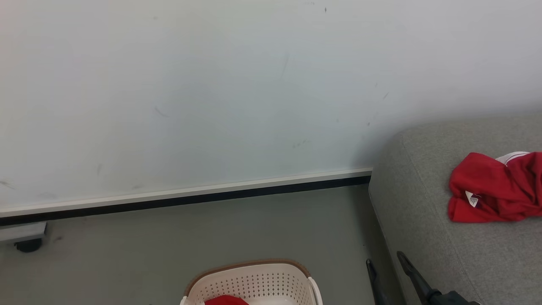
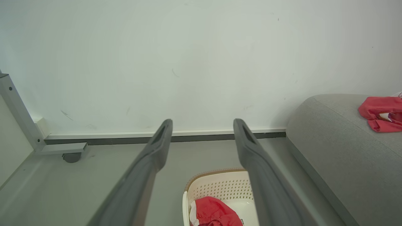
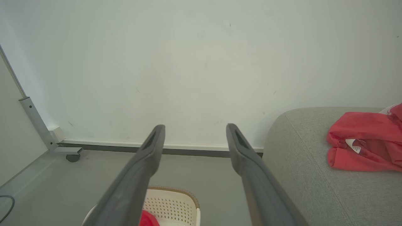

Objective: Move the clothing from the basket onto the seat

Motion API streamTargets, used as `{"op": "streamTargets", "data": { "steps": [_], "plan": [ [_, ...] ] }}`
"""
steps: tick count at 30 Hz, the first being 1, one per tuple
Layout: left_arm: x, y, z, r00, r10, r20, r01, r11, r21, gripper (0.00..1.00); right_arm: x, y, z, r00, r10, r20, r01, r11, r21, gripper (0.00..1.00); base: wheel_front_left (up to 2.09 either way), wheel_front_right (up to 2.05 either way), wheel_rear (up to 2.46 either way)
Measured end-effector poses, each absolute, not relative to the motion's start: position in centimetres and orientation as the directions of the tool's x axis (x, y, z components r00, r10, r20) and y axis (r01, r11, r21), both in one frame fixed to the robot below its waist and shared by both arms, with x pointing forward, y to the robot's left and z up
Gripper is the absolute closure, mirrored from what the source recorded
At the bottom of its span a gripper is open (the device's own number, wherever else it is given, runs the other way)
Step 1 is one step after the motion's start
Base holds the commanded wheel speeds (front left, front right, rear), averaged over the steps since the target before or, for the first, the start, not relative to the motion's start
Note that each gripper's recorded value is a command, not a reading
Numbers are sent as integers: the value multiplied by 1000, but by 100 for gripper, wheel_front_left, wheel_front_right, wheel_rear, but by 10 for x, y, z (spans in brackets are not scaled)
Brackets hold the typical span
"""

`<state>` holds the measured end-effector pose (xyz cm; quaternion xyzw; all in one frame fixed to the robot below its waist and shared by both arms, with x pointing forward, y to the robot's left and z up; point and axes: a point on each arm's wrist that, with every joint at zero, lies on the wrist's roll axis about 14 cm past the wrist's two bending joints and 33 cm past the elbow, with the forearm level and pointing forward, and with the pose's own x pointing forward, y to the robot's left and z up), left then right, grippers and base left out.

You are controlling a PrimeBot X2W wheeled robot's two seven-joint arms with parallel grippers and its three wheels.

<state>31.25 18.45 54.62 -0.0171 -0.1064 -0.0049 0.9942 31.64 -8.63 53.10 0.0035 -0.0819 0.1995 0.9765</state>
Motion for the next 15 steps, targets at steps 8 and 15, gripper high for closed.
{"op": "streamTargets", "data": {
  "steps": [8,15],
  "plan": [
    [313,181,545,978,-17,207,22,1000,-22,0,318,-88,531,911,380,161,-382,924,-21,0,0,0,0],
    [313,179,544,978,-23,207,30,999,-28,0,318,-88,530,912,379,159,-381,924,-18,0,0,0,0]
  ]
}}
